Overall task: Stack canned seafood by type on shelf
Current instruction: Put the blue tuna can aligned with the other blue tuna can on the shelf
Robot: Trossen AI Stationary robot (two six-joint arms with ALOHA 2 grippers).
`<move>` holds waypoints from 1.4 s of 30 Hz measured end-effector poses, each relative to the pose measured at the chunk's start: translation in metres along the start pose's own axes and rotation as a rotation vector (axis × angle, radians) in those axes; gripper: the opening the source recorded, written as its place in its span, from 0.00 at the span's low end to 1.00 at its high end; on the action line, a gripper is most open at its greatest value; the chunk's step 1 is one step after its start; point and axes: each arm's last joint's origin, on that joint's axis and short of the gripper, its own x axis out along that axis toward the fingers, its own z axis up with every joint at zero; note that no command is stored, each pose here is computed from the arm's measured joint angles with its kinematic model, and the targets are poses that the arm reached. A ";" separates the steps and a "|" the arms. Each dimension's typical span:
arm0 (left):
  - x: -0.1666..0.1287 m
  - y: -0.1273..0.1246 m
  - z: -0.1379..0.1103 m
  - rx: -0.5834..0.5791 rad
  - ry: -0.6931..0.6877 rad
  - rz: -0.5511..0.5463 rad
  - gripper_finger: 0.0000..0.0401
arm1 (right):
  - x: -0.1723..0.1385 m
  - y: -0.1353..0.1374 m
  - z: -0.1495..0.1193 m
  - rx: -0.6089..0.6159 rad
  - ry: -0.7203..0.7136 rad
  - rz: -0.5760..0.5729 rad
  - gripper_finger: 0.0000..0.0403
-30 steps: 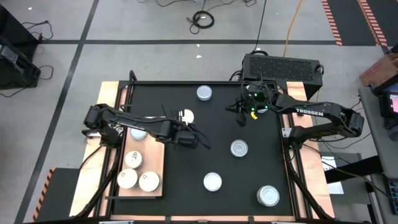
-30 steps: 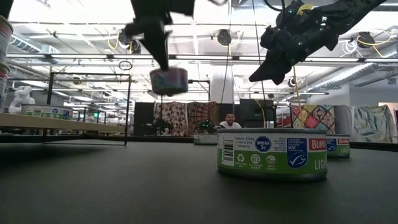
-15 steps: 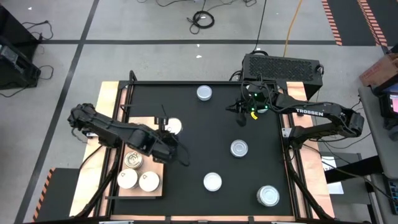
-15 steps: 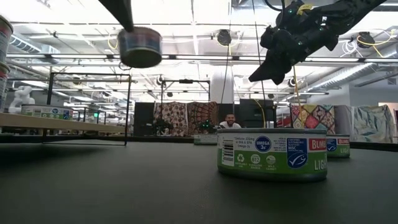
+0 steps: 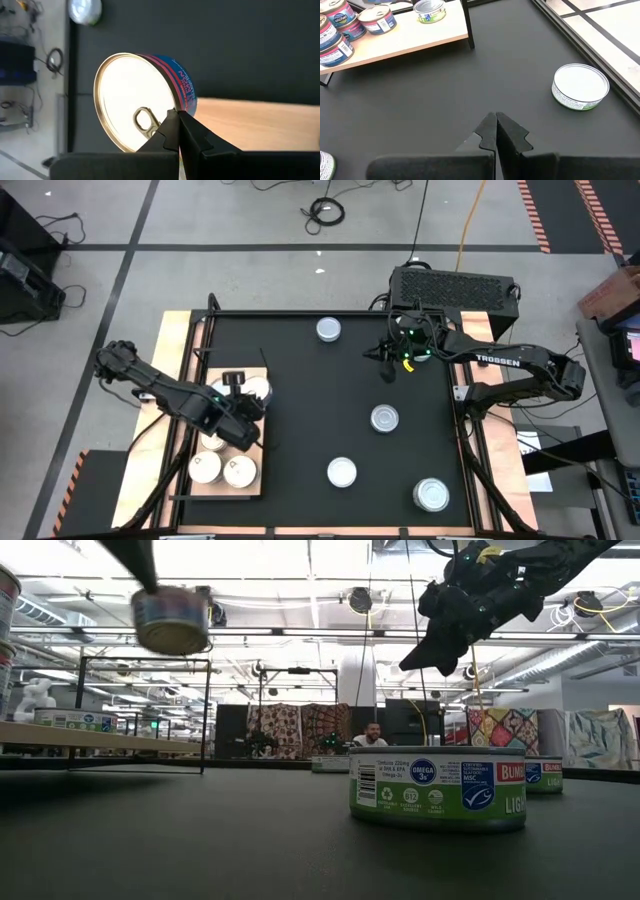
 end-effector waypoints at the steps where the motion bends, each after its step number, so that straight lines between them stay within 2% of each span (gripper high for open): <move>1: 0.003 -0.002 -0.004 -0.002 0.018 -0.008 0.00 | 0.000 0.000 0.000 0.002 0.000 0.000 0.00; 7: 0.023 -0.013 -0.019 0.022 0.116 -0.043 0.00 | 0.000 0.000 0.000 0.016 0.000 0.000 0.00; 12: 0.037 -0.020 -0.024 0.032 0.131 -0.053 0.00 | 0.000 0.000 0.000 0.031 0.000 0.000 0.00; 16: 0.043 -0.025 -0.025 0.015 0.135 -0.109 0.00 | 0.000 0.000 0.000 0.037 0.000 0.000 0.00; 22: 0.046 -0.029 -0.027 0.014 0.160 -0.159 0.00 | 0.000 0.000 0.000 0.037 0.000 0.000 0.00; 42: 0.046 -0.031 -0.028 0.012 0.191 -0.214 0.02 | 0.000 0.000 0.000 0.037 0.000 0.000 0.00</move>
